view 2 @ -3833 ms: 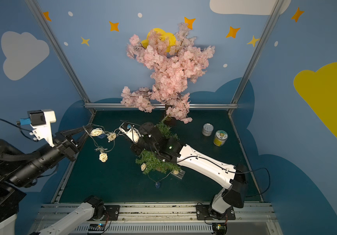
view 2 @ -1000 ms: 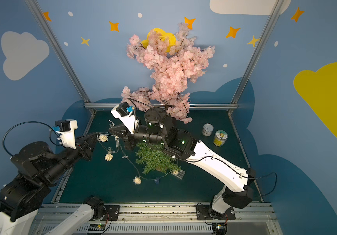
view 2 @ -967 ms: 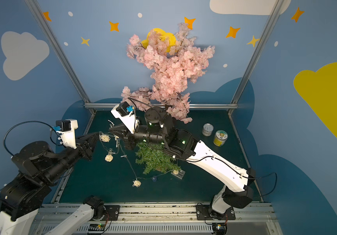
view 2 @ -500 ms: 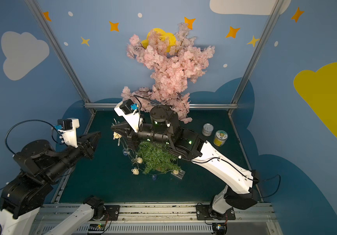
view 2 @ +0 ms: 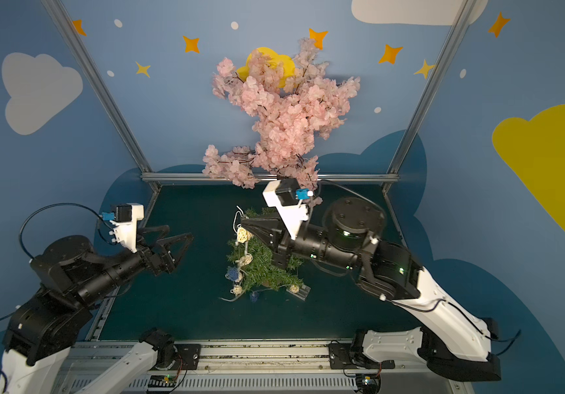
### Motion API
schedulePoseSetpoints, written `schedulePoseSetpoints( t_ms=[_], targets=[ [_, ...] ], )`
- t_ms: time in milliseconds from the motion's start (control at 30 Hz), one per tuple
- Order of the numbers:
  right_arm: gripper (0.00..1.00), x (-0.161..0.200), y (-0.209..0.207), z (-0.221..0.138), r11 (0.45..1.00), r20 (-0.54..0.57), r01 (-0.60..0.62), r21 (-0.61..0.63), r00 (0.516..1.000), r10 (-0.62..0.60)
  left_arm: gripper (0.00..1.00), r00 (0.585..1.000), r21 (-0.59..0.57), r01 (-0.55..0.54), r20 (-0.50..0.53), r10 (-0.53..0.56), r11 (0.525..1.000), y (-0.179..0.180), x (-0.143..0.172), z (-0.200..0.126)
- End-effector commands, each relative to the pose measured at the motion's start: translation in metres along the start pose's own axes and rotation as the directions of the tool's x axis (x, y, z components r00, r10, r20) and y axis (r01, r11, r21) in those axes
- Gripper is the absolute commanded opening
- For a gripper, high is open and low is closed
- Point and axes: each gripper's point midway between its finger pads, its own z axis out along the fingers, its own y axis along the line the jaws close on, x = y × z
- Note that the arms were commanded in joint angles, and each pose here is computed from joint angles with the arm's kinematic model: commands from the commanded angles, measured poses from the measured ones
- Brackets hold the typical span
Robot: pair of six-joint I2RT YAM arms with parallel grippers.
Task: Remove string lights from the small christmas tree
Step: Remove the light string from the Christmas tree.
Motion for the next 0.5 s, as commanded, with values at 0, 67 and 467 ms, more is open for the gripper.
schedulePoseSetpoints(
  t_ms=[0,67,467],
  targets=[
    [0.00,-0.011,-0.007,-0.028,0.998,0.043,-0.009,0.060,0.999,0.007,0.99,1.000,0.022,0.012,-0.019,-0.012,1.000,-0.001,0.006,0.008],
    [0.00,-0.019,-0.009,-0.045,0.997,0.066,-0.002,0.083,0.998,-0.004,0.99,0.999,0.031,0.020,-0.025,-0.019,0.999,0.000,0.009,0.013],
    [0.00,-0.021,-0.091,-0.107,0.806,-0.069,0.126,0.579,0.992,-0.106,0.99,0.997,0.043,0.042,-0.069,-0.039,0.998,0.005,0.024,0.034]
  ],
)
